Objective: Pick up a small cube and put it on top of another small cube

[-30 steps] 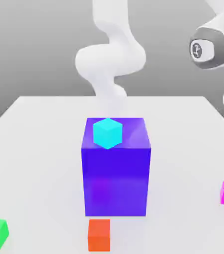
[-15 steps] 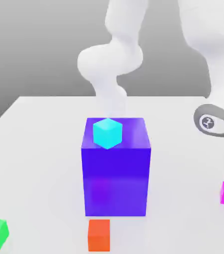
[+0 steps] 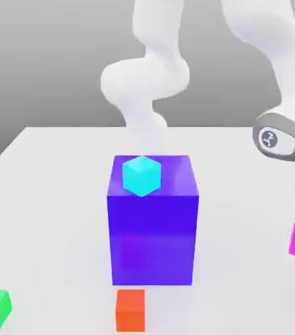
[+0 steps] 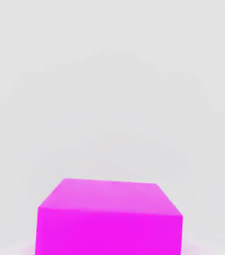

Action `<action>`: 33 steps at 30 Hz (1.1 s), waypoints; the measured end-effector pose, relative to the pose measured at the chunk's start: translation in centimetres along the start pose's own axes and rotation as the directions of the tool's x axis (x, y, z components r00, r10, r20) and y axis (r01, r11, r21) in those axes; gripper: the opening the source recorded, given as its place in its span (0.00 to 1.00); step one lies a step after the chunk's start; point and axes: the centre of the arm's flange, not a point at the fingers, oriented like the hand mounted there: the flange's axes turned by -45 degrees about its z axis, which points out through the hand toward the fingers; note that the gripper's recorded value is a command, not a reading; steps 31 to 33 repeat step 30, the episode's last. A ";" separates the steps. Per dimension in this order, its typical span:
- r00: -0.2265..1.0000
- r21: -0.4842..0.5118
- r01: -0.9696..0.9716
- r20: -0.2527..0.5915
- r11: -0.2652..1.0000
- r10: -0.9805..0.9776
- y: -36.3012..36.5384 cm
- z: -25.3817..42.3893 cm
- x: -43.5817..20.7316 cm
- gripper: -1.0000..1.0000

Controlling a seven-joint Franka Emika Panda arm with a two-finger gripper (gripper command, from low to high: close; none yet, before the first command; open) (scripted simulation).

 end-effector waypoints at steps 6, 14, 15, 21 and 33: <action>0.983 0.007 -0.181 0.006 0.983 0.181 13.0 -0.8 -8.3 0.00; 0.918 0.012 -0.397 0.003 0.918 0.397 25.0 -2.2 -24.5 0.00; 0.907 0.012 -0.421 0.002 0.907 0.421 26.0 -2.4 -26.8 0.00; 0.827 0.008 -0.562 -0.007 0.827 0.562 29.7 -3.9 -41.7 0.00; 0.798 0.004 -0.602 -0.010 0.798 0.602 30.2 1.3 -46.5 1.00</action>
